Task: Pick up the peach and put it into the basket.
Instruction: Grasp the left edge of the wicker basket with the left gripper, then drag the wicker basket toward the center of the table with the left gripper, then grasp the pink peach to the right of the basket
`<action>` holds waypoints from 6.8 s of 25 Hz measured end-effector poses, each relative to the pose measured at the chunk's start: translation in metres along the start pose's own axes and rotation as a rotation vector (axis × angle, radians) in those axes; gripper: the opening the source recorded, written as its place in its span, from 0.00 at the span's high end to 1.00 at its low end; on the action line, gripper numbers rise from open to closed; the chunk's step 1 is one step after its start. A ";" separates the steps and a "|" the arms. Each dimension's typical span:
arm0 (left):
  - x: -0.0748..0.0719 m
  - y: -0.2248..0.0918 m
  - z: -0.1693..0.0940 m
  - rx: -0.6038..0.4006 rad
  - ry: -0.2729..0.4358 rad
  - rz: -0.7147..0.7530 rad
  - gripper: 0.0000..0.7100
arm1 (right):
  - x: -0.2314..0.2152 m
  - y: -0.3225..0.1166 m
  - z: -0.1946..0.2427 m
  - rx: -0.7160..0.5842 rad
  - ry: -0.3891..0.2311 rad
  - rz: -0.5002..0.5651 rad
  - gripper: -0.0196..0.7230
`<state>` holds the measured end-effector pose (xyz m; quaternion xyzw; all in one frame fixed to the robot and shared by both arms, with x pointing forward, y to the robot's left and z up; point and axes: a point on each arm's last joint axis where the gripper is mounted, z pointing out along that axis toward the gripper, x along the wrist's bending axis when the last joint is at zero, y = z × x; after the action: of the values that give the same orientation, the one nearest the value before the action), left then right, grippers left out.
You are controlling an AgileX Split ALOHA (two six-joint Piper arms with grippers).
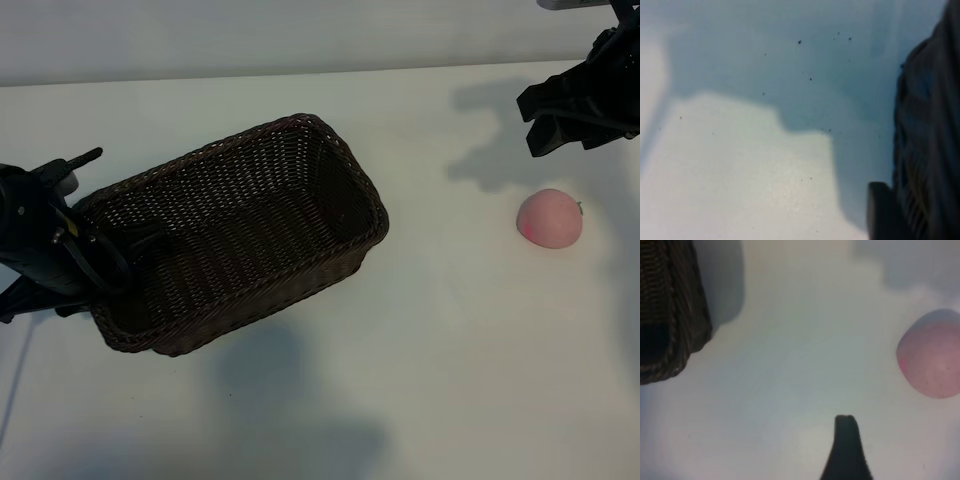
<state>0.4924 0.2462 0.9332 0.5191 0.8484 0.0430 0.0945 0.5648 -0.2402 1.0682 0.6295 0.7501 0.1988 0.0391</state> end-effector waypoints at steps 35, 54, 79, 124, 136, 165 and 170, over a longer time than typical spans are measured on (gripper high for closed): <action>-0.003 0.014 -0.031 -0.034 -0.441 0.077 0.77 | 0.001 0.000 0.000 -0.001 0.009 0.005 0.27; -0.087 0.096 -0.025 0.042 -0.406 0.409 0.77 | 0.001 0.000 0.000 0.000 0.009 0.006 0.27; -0.118 0.097 0.029 0.121 -0.363 0.414 0.73 | 0.001 0.000 0.000 0.000 0.009 0.006 0.27; 0.078 -0.062 -0.297 -0.675 -0.240 0.545 0.16 | 0.001 0.000 0.000 0.002 0.010 0.006 0.27; 0.120 -0.150 -0.234 -0.764 -0.179 0.583 0.16 | 0.001 0.000 0.000 0.002 0.010 0.006 0.27; 0.146 -0.194 -0.165 -0.755 -0.205 0.542 0.33 | -0.027 0.008 0.059 0.098 -0.155 -0.033 0.27; 0.146 -0.194 -0.165 -0.754 -0.208 0.547 0.37 | -0.034 0.012 0.083 0.093 -0.172 -0.025 0.27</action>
<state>0.2249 0.2912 1.0442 0.6543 0.5919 0.3191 0.3459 0.6087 -0.2508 0.9896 0.6362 0.7600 0.1085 0.0766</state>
